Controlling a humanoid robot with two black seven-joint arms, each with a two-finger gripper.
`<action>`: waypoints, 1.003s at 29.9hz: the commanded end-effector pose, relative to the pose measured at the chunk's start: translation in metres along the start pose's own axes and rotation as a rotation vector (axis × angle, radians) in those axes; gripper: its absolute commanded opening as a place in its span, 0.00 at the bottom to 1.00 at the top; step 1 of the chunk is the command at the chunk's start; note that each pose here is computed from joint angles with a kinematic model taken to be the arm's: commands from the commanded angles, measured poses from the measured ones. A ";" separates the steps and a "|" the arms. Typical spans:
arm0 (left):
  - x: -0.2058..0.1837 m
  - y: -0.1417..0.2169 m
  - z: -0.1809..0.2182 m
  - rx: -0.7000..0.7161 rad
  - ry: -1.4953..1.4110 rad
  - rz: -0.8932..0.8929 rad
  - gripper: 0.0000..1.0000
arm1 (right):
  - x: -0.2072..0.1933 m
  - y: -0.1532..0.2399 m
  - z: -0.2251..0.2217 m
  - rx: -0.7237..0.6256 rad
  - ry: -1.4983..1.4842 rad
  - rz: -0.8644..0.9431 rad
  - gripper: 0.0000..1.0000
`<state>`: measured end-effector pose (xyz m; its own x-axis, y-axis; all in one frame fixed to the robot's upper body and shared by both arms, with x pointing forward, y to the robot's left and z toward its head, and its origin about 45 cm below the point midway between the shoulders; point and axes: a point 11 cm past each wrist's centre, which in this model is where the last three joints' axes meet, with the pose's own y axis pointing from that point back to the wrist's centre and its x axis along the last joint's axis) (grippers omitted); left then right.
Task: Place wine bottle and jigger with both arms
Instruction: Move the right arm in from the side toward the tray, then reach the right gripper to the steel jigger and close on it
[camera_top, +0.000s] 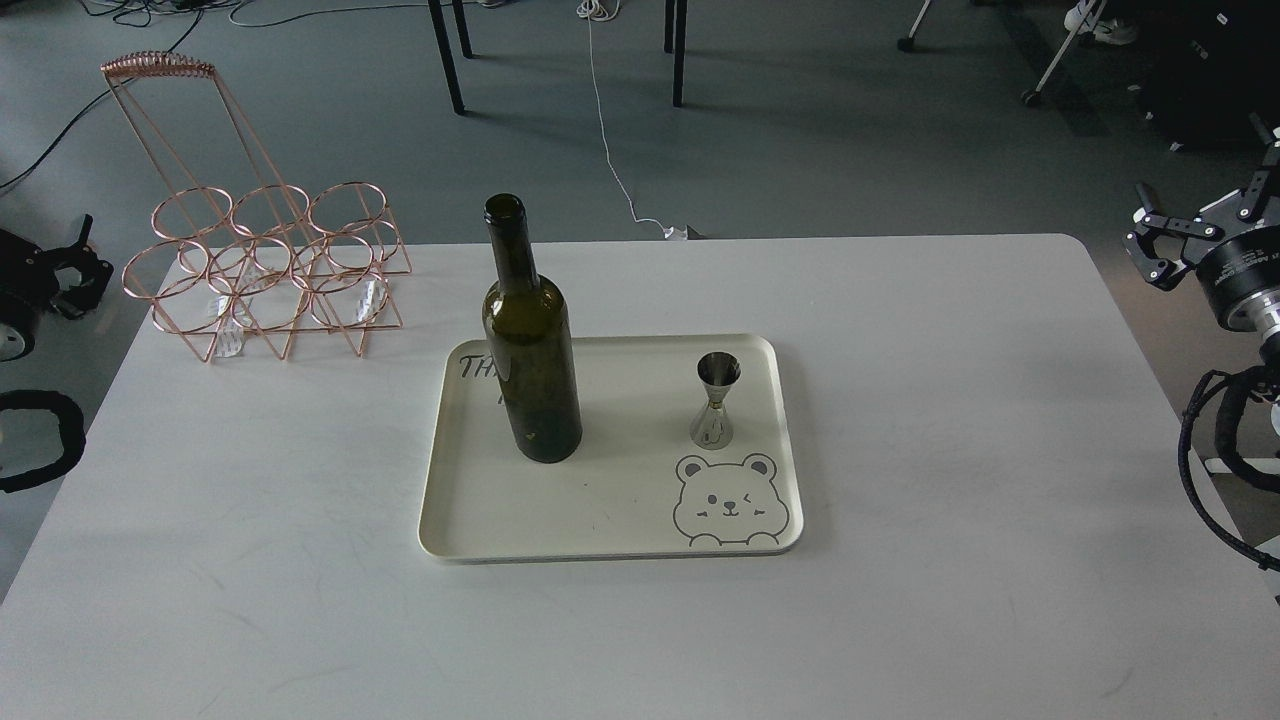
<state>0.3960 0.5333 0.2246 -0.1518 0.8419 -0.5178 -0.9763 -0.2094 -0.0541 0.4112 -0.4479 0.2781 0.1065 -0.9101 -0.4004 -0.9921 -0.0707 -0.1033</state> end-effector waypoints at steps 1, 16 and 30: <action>-0.001 0.000 -0.001 0.000 -0.001 -0.003 0.99 | -0.030 0.002 -0.005 -0.056 0.199 -0.117 0.99; -0.003 -0.002 0.000 -0.005 0.002 -0.007 0.99 | -0.117 0.032 0.034 -0.094 0.966 -0.581 0.99; -0.004 -0.001 -0.005 0.000 0.005 -0.007 0.99 | -0.131 0.083 0.127 -0.147 1.460 -1.022 0.99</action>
<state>0.3982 0.5283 0.2228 -0.1438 0.8410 -0.5216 -0.9775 -0.2029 -0.0575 0.3293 -0.2785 0.2176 0.5697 -0.1488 0.8083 -0.6056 -0.7408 0.2905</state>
